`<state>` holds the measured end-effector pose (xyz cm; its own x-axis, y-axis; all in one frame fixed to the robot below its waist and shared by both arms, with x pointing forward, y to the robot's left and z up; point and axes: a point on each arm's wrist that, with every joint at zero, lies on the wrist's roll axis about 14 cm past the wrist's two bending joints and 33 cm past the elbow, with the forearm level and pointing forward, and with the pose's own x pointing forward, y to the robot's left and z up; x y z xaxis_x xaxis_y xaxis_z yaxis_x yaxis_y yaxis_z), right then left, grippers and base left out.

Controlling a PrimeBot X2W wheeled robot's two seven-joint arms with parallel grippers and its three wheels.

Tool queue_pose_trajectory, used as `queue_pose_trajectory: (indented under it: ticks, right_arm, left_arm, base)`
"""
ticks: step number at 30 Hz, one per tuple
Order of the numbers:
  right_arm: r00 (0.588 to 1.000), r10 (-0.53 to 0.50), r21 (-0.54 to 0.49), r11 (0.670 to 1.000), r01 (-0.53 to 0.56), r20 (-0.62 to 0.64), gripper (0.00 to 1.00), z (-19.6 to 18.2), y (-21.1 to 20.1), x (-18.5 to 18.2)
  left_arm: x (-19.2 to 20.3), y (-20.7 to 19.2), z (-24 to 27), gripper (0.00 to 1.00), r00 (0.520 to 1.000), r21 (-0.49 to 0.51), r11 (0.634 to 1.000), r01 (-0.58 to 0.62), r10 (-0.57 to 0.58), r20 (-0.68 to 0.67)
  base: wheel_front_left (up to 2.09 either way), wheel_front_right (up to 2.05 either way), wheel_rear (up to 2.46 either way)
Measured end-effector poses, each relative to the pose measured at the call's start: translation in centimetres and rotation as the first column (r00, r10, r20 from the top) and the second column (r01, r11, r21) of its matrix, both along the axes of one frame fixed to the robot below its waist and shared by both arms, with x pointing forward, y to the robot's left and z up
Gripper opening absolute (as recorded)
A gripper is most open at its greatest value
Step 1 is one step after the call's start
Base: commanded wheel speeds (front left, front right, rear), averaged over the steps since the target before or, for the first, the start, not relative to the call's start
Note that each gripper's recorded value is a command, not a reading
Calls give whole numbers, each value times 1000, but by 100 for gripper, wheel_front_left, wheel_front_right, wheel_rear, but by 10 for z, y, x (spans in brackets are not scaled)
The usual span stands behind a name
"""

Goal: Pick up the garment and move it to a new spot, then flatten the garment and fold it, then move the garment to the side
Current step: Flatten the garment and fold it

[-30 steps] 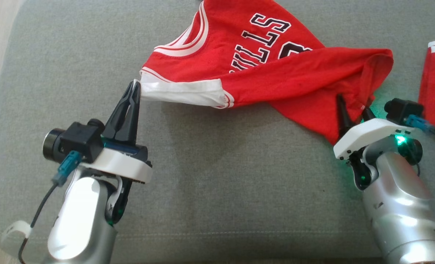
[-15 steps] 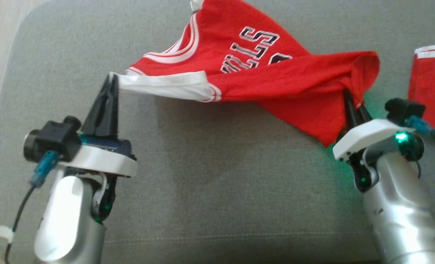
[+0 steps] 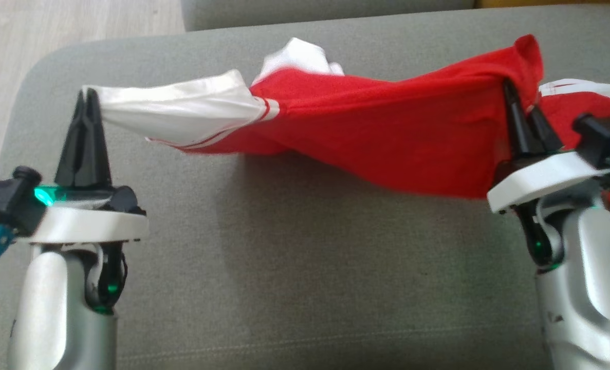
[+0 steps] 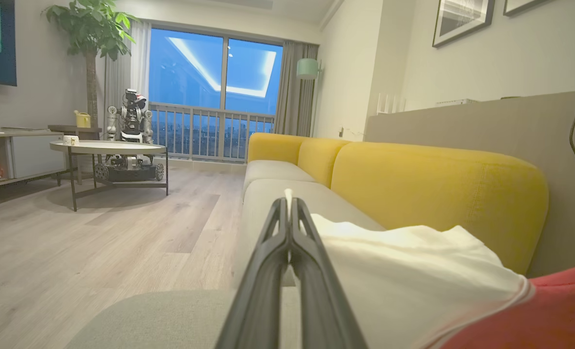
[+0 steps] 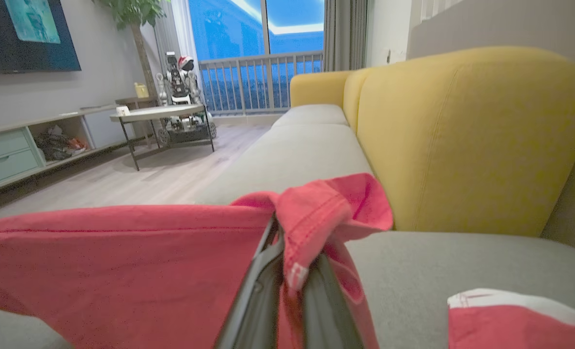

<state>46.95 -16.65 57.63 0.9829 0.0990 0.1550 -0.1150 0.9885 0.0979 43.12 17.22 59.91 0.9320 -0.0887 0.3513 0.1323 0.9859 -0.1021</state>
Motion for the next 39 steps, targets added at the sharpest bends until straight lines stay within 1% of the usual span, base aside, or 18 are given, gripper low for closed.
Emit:
queue_pose_trajectory:
  ticks: [3,6,7,8,14,19,20,21,22,23,24,27,31,32,34,35,36,39]
  right_arm:
    - [1000,-4,-3,1000,4,15,0,9,-2,-4]
    - [999,7,5,1000,-7,-36,0,0,0,-10]
    - [998,14,25,1000,-12,-68,0,-8,1,-12]
    - [990,21,49,999,-14,-136,0,-29,1,-14]
    - [943,14,83,996,14,-331,0,-93,-3,-18]
    - [882,10,85,996,34,-471,0,-138,-5,-21]
    - [866,13,85,996,35,-501,7,-146,-5,-21]
    - [853,14,85,996,36,-522,25,-153,-4,-21]
    - [842,14,80,996,34,-540,40,-158,-4,-20]
    - [833,12,69,997,31,-553,72,-162,-3,-19]
    - [827,10,60,998,29,-563,100,-166,-3,-18]
    - [821,-6,40,999,35,-570,100,-171,-7,-15]
    - [830,-41,-3,999,47,-556,100,-171,-16,-13]
    - [834,-49,-9,999,52,-550,100,-170,-19,-12]
    - [846,-69,-13,997,73,-528,100,-164,-26,-11]
    - [852,-79,-14,996,84,-518,100,-161,-29,-11]
    - [862,-89,-14,995,95,-500,100,-156,-32,-9]
    - [895,-120,-7,992,129,-430,100,-133,-43,-4]
  left_arm:
    - [-2,3,6,0,1000,-18,1000,-10,10,17]
    - [-5,5,7,0,1000,-20,1000,-16,17,19]
    - [-6,6,3,0,1000,-21,1000,-19,19,9]
    - [-7,7,-8,0,999,-22,999,-23,23,-24]
    - [-4,6,-60,0,984,-20,999,-26,22,-179]
    - [-1,3,-111,0,938,6,1000,-21,22,-345]
    - [0,3,-120,0,927,10,1000,-18,21,-376]
    - [2,1,-127,0,918,14,1000,-13,17,-397]
    - [4,0,-134,0,910,19,1000,-7,14,-415]
    - [6,-3,-140,0,901,27,1000,4,8,-433]
    - [8,-6,-145,0,894,34,999,15,2,-449]
    - [14,-11,-158,0,873,50,998,36,-8,-488]
    - [18,-14,-169,0,857,61,997,42,-4,-515]
    - [19,-14,-169,8,856,62,997,43,-5,-517]
    - [19,-15,-171,51,853,62,997,45,-6,-522]
    - [19,-15,-170,96,854,62,997,45,-6,-519]
    - [20,-16,-168,100,859,63,997,45,-6,-513]
    - [21,-16,-160,100,870,63,997,40,-4,-494]
  base:
    - [0,0,0]
    - [0,0,0]
    - [0,0,0]
    - [0,0,0]
    - [0,0,0]
    - [0,0,0]
    - [0,0,0]
    - [0,0,0]
    - [0,0,0]
    - [0,0,0]
    - [0,0,0]
    - [0,0,0]
    - [0,0,0]
    - [0,0,0]
    - [0,0,0]
    - [0,0,0]
    - [0,0,0]
    - [0,0,0]
